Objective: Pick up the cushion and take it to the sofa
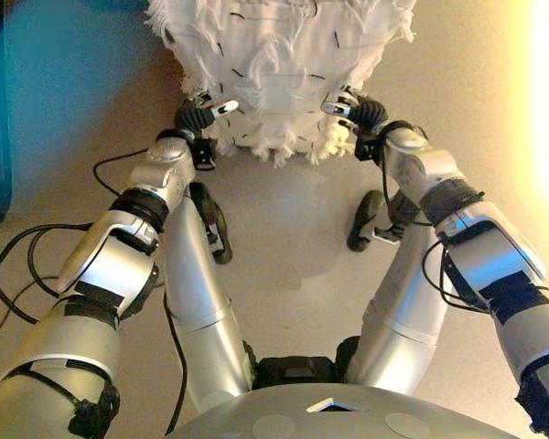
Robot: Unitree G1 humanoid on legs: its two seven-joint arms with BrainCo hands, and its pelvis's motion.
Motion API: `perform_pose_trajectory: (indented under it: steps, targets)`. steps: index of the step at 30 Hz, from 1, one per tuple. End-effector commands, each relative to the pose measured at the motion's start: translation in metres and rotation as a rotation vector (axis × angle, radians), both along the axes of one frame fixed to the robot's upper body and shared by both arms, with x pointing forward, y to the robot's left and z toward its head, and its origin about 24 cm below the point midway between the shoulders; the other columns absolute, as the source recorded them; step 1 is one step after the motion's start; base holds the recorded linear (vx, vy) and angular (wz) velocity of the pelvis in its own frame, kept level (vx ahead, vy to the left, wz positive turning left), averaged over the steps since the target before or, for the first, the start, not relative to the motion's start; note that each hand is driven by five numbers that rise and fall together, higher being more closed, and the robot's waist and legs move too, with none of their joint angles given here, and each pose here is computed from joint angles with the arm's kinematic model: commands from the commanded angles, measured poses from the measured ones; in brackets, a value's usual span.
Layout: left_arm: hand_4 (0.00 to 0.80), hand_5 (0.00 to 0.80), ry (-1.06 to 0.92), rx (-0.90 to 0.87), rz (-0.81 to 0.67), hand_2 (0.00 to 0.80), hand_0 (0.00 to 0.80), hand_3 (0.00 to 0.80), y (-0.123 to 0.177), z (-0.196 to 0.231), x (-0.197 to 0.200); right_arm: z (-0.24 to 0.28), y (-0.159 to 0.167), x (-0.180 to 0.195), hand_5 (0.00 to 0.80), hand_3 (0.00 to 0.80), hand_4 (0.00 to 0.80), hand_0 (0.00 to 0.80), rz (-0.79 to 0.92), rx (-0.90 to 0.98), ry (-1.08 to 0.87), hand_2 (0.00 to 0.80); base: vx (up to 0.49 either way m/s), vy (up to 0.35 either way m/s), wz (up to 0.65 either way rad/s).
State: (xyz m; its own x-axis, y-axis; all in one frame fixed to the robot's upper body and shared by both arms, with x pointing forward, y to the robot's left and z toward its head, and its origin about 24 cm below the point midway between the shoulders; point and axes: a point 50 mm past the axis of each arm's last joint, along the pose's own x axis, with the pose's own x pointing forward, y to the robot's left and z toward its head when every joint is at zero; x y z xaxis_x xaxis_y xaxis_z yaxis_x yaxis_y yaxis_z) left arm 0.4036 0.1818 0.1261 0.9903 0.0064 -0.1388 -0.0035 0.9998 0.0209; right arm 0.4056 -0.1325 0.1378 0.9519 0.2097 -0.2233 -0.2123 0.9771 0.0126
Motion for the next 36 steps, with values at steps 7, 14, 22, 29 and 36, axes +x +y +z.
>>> perform_pose_trajectory:
  steps: [7,14,22,29,36]
  targets:
    - [0.0,0.0,-0.037,0.065,0.034,0.0,0.0,0.0,-0.03,-0.006,-0.001,-0.001,0.035,-0.004,0.0,0.0,0.0,0.0,-0.042,0.01,-0.013,0.0,0.042,0.021,0.05]
    - [0.0,0.0,-0.002,0.087,0.112,0.0,0.0,0.0,-0.022,-0.019,-0.006,-0.011,0.029,-0.006,0.0,0.0,0.0,0.0,-0.177,-0.014,0.017,0.0,0.059,0.032,0.11]
    - [0.0,0.0,-0.012,0.089,0.076,0.0,0.0,0.0,-0.026,-0.019,-0.006,-0.011,0.033,-0.007,0.0,0.0,0.0,0.0,-0.172,-0.021,0.02,0.0,0.038,0.003,0.01]
    - [0.0,0.0,-0.18,-0.153,-0.047,0.0,0.0,0.0,-0.041,-0.007,-0.013,-0.007,0.042,-0.015,0.0,0.0,0.0,0.0,-0.048,-0.073,-0.076,0.0,-0.014,-0.023,-0.02]
    - [0.0,0.0,-0.539,-0.366,-0.068,0.0,0.0,0.0,-0.06,0.035,-0.031,0.047,0.046,-0.024,0.0,0.0,0.0,0.0,0.047,0.078,-0.411,0.0,-0.169,-0.044,-0.35]
